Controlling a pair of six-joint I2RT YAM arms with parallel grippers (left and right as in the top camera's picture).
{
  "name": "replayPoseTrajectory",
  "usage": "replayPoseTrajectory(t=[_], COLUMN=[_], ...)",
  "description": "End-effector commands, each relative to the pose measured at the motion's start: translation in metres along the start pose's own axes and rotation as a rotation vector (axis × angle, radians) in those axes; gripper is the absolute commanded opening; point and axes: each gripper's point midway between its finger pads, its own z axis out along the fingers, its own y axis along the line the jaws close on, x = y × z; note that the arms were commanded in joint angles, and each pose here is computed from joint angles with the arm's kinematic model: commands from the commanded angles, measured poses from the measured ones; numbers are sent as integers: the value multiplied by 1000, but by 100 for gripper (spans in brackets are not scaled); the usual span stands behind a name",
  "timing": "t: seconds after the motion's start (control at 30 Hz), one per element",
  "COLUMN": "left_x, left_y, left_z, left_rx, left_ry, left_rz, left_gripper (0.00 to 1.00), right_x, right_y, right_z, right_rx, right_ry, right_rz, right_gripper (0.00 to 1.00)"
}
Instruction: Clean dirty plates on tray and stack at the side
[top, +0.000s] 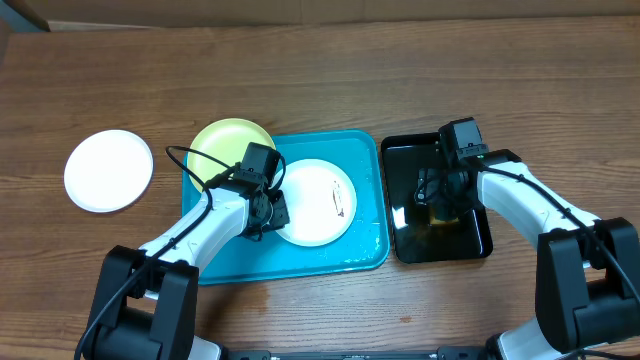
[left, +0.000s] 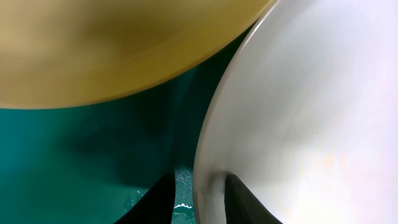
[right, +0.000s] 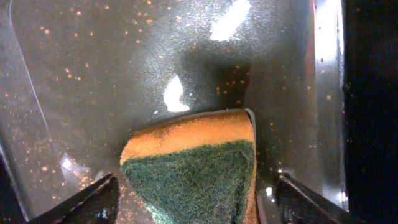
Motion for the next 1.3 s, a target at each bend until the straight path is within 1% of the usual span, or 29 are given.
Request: replayPoseTrajectory(t=[0.0, 0.07, 0.1, 0.13, 0.17, 0.2, 0.23, 0.33, 0.43, 0.6, 0.67, 0.73, 0.8, 0.83, 1.03, 1.13, 1.17, 1.27], left_x=[5, 4, 4, 5, 5, 5, 5, 4, 4, 4, 4, 4, 4, 4, 4, 3, 5, 7], left_y=[0, -2, -2, -2, -3, -3, -3, -4, -4, -4, -4, -3, -3, -4, -6, -6, -10, -18], left_z=[4, 4, 4, 4, 3, 3, 3, 2, 2, 2, 2, 2, 2, 2, 2, 1, 1, 0], left_rx=[2, 9, 9, 10, 13, 15, 16, 16, 16, 16, 16, 15, 15, 16, 27, 29, 47, 92], left_ry=[17, 17, 17, 18, 20, 21, 20, 20, 19, 19, 20, 21, 20, 19, 21, 22, 35, 53], left_rz=[-2, -2, -2, -2, -2, -2, -2, -1, -2, -2, -2, -2, -1, -2, -2, -6, -31, -81], left_gripper=[30, 30, 30, 32, 33, 33, 31, 20, 13, 5, 4, 4, 4, 6, 4, 4, 4, 4], right_x=[2, 2, 0, -2, -6, -11, -15, -26, -29, -26, -10, -3, -11, -13, -22, -20, -19, -23], right_y=[-3, -3, -2, -2, 0, 0, 2, 6, 7, 4, 6, 6, 1, 0, 18, 35, 40, 39], right_z=[1, 0, -3, -6, -13, -21, -29, -55, -75, -72, -73, -73, -73, -73, -75, -77, -78, -78], right_rx=[11, 12, 10, 10, 8, 5, 2, -7, -14, -6, -23, -21, 15, 25, -76, -172, -202, -194], right_ry=[7, 8, 5, 2, -6, -16, -27, -55, -70, -74, -5, 18, -17, -28, -56, -41, -33, -50], right_rz=[-1, -6, -26, -31, -32, -30, -30, -29, -29, -21, 2, 20, 15, 14, 9, -12, -14, -16], right_gripper=[67, 40, 23, 14, 7, 4, 4, 4, 4, 4, 4, 4, 4, 4, 4, 4, 4, 4])
